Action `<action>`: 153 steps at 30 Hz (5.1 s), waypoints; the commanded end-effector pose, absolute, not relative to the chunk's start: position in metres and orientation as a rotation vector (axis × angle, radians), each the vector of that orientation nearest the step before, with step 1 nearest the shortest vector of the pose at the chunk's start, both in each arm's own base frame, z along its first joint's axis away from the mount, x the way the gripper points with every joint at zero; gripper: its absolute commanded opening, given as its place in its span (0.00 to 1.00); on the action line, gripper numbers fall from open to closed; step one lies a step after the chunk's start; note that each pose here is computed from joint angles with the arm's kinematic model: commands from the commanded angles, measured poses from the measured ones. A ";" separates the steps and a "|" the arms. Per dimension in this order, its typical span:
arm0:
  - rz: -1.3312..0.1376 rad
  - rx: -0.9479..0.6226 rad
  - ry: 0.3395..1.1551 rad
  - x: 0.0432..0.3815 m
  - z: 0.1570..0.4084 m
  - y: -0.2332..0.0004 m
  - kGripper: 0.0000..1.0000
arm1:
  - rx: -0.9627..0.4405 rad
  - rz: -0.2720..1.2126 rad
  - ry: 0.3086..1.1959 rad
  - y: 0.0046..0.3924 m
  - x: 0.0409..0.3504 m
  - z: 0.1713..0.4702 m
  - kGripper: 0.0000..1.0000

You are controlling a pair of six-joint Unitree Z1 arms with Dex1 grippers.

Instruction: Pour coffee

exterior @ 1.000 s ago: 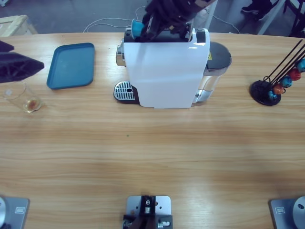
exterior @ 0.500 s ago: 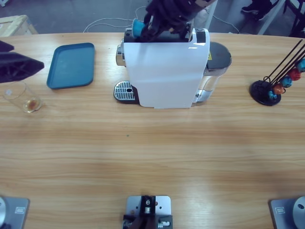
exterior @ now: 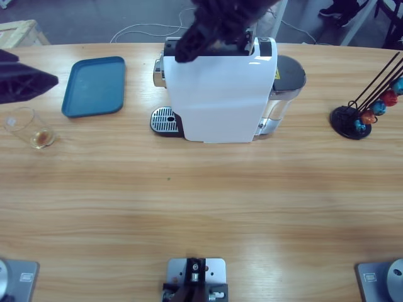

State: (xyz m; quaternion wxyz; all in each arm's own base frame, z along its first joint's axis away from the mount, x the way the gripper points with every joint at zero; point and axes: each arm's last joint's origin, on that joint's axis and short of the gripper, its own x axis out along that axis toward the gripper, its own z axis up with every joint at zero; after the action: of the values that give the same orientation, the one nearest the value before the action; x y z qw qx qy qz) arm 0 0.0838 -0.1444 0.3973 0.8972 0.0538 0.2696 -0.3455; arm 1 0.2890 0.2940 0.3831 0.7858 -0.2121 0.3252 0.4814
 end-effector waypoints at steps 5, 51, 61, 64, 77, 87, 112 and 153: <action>-0.706 0.085 0.533 0.081 0.400 -0.134 0.98 | 0.023 0.591 0.755 0.211 0.184 0.381 0.00; -0.730 0.089 0.541 0.078 0.399 -0.131 0.98 | 0.355 0.622 0.907 0.344 0.268 0.239 0.00; -0.729 0.089 0.546 0.075 0.398 -0.124 0.98 | 0.253 0.504 0.976 0.344 0.275 0.217 0.00; -0.728 0.089 0.548 0.075 0.398 -0.124 0.98 | 0.206 0.477 1.021 0.350 0.279 0.213 0.00; -0.726 0.095 0.555 0.074 0.397 -0.121 0.98 | 0.090 0.401 1.158 0.363 0.290 0.184 0.00; -0.724 0.101 0.561 0.074 0.394 -0.121 0.98 | 0.073 0.343 1.209 0.359 0.285 0.162 0.00; 0.174 0.071 0.735 0.140 0.250 -0.068 1.00 | -0.059 0.773 0.762 0.218 0.126 0.403 1.00; 0.129 0.094 0.791 0.214 0.160 -0.058 0.79 | -0.056 0.678 0.881 0.225 0.131 0.337 1.00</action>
State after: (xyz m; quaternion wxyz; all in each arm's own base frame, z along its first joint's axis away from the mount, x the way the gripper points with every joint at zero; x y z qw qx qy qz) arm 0 0.2131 -0.0590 0.1842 0.9316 0.0431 0.3557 0.0603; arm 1 0.1280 0.2128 0.3559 0.8594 -0.0119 0.3947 0.3249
